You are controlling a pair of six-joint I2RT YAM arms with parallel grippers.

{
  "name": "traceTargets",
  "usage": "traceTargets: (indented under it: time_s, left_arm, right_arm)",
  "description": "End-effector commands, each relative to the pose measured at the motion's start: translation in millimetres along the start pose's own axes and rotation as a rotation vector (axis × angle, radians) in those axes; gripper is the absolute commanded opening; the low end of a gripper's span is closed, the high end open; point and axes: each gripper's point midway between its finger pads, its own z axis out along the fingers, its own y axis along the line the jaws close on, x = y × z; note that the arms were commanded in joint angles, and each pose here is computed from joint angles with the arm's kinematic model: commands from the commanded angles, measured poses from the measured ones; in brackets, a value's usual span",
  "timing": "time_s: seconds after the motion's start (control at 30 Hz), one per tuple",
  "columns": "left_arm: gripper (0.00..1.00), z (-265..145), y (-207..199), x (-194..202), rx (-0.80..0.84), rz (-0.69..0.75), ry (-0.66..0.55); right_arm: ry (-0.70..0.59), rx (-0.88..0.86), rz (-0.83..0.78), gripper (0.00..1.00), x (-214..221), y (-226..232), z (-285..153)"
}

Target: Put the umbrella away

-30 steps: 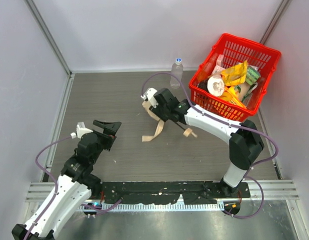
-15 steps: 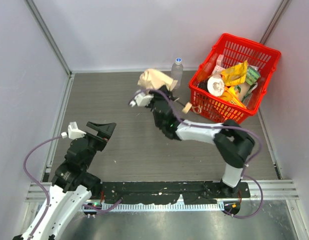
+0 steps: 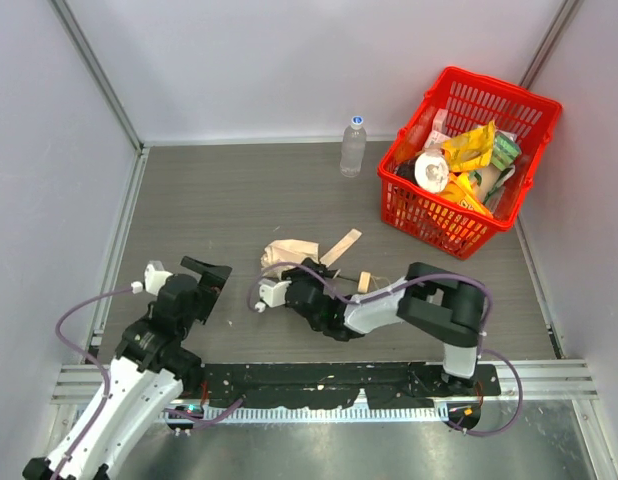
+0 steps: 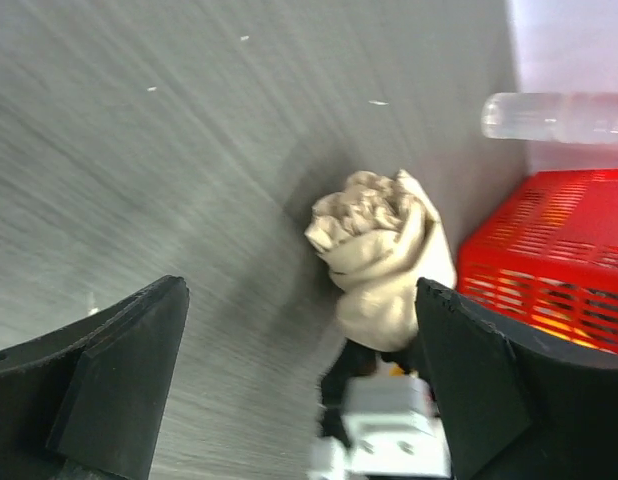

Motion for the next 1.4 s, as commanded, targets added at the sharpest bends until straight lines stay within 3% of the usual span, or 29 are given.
traceTargets:
  time_s: [0.0, 0.13, 0.3, 0.5, 0.67, 1.07, 1.27, 1.37]
  left_arm:
    - [1.00, 5.5, -10.2, -1.8, -0.085, -0.005, 0.013]
    - [1.00, 20.4, -18.0, 25.9, -0.148, -0.034, 0.167]
    - [1.00, 35.3, -25.9, 54.8, -0.174, -0.133, 0.353]
    - [1.00, 54.7, -42.2, 81.3, -0.143, -0.313, 0.480]
    - [1.00, 75.4, -40.0, 97.2, -0.230, -0.304, 0.542]
    - [0.99, 119.5, -55.9, 122.0, -0.151, -0.191, 0.555]
    - [0.94, 93.6, -74.1, 95.6, -0.021, -0.155, 0.413]
    - [0.99, 79.3, -79.0, 79.4, 0.016, -0.196, 0.349]
  right_arm:
    - [-0.006, -0.289, 0.214, 0.01, -13.1, 19.2, -17.6]
    - [-0.009, -0.391, 0.231, 0.01, -8.2, 36.6, -22.1]
    - [0.008, -0.357, 0.218, 0.01, -3.8, 39.0, -15.5]
    - [-0.021, -0.347, 0.191, 0.01, -6.3, 40.9, -16.2]
    - [-0.037, -0.364, 0.186, 0.01, -11.7, 44.0, -15.3]
    - [-0.055, -0.389, 0.197, 0.01, -19.1, 46.3, -15.3]
    - [-0.065, -0.385, 0.203, 0.01, -21.7, 42.5, -15.3]
    - [-0.063, -0.388, 0.202, 0.01, -21.1, 43.2, -14.1]
